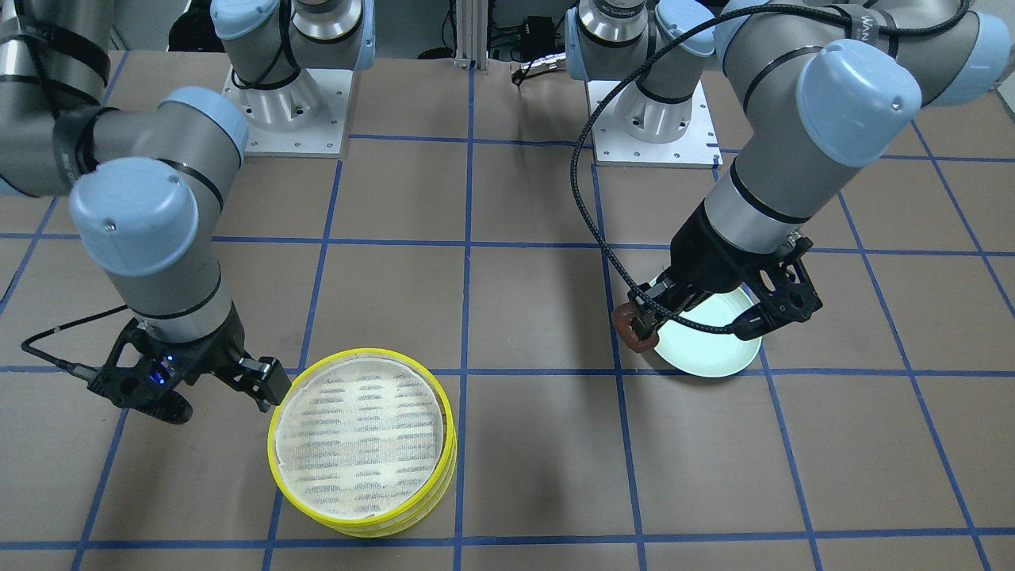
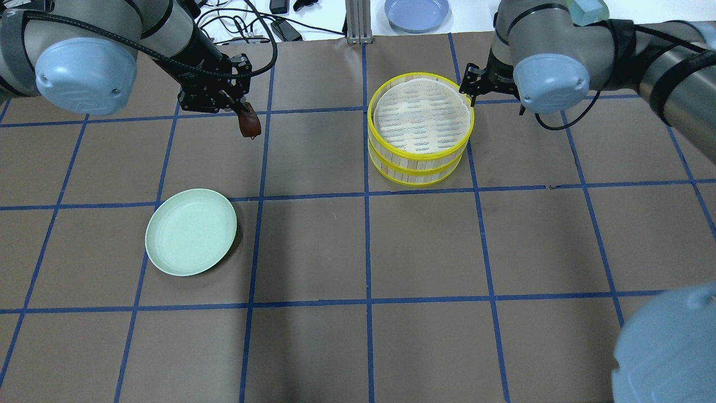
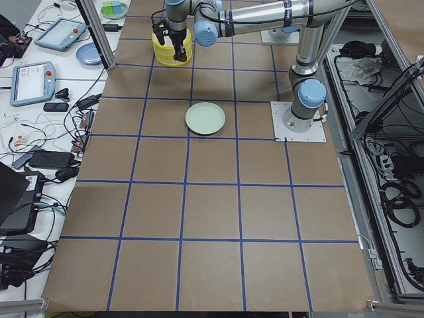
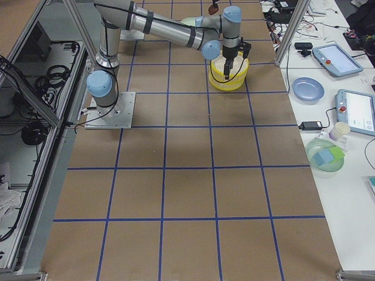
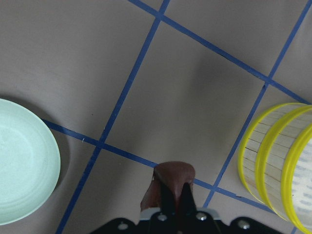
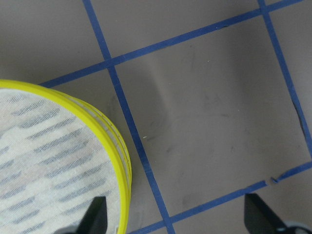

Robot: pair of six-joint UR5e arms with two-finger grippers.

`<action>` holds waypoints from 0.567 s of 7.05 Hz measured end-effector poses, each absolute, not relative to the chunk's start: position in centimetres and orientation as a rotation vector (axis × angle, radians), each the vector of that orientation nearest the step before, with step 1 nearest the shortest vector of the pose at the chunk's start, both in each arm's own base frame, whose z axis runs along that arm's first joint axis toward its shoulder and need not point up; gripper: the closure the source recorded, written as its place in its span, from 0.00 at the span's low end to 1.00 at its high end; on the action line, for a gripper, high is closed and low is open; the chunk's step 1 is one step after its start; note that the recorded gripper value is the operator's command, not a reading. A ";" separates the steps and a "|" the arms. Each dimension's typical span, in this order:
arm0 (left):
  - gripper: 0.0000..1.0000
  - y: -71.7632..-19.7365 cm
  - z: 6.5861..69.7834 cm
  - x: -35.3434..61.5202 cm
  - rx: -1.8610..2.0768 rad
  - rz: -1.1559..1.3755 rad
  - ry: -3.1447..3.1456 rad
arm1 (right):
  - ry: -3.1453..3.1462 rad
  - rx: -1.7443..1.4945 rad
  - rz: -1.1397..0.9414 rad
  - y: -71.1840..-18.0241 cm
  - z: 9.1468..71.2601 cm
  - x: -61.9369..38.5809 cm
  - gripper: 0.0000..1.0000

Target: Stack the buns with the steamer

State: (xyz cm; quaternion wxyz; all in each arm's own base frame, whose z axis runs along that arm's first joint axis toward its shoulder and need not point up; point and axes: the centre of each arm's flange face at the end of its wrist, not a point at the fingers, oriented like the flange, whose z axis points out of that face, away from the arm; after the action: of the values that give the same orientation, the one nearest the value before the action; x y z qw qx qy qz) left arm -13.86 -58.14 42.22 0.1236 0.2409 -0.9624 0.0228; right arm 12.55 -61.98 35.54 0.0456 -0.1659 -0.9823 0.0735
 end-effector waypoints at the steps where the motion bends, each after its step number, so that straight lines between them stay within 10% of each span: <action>1: 1.00 -58.1 42.3 -14.3 0.762 0.046 -2.751 | -3.002 -0.506 0.224 -60.1 39.0 12.6 0.00; 4: 1.00 -58.1 40.5 -18.2 0.925 -0.029 -2.602 | -3.105 -0.456 0.127 -51.3 48.7 13.7 0.00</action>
State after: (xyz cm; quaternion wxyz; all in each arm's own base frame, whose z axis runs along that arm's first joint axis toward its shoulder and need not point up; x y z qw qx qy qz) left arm -18.17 -58.08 40.52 0.1888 0.3288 -0.9253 -0.0103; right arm 13.75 -51.31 48.72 0.0003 -0.1451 -0.9886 0.0404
